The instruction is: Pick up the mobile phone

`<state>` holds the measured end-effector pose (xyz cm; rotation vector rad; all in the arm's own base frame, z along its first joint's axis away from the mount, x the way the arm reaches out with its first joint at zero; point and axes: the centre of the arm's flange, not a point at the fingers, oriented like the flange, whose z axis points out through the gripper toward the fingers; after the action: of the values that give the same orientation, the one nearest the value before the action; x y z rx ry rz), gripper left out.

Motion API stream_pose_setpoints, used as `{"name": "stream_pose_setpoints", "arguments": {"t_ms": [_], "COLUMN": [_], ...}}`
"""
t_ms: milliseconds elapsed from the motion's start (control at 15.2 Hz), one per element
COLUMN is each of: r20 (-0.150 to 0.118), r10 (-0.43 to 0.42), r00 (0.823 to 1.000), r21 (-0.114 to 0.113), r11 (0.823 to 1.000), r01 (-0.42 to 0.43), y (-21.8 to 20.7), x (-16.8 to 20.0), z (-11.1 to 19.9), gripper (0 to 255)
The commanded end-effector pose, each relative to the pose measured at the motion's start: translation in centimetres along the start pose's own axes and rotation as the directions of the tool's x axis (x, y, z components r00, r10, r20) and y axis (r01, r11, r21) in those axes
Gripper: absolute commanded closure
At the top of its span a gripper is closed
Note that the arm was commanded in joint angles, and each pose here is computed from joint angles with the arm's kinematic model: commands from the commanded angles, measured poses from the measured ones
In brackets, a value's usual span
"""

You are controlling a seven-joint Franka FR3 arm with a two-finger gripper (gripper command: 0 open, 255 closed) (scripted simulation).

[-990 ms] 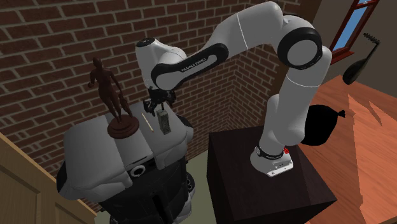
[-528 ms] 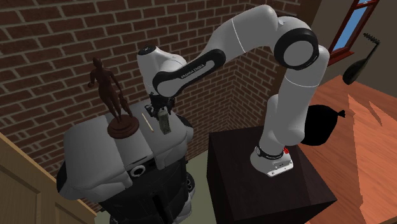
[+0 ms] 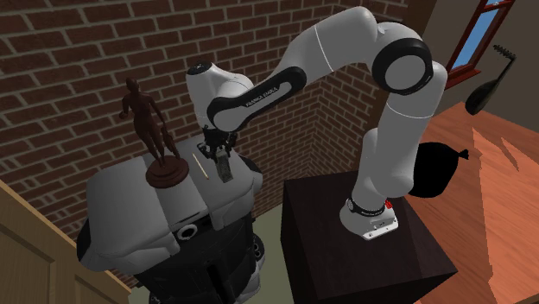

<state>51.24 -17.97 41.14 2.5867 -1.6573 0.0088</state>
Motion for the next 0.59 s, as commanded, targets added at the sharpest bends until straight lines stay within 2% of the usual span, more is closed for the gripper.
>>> {"name": "stream_pose_setpoints", "arguments": {"t_ms": [0, 528], "r20": [0.002, 0.002], "r10": [0.001, 0.001], "r00": [1.000, 1.000], "r21": [-0.003, -0.003], "r11": [1.000, 1.000], "r01": [-0.001, -0.001], "y": [0.0, 0.3], "x": [0.0, 0.2], "z": [0.2, -4.1], "gripper": [255, 255]}}
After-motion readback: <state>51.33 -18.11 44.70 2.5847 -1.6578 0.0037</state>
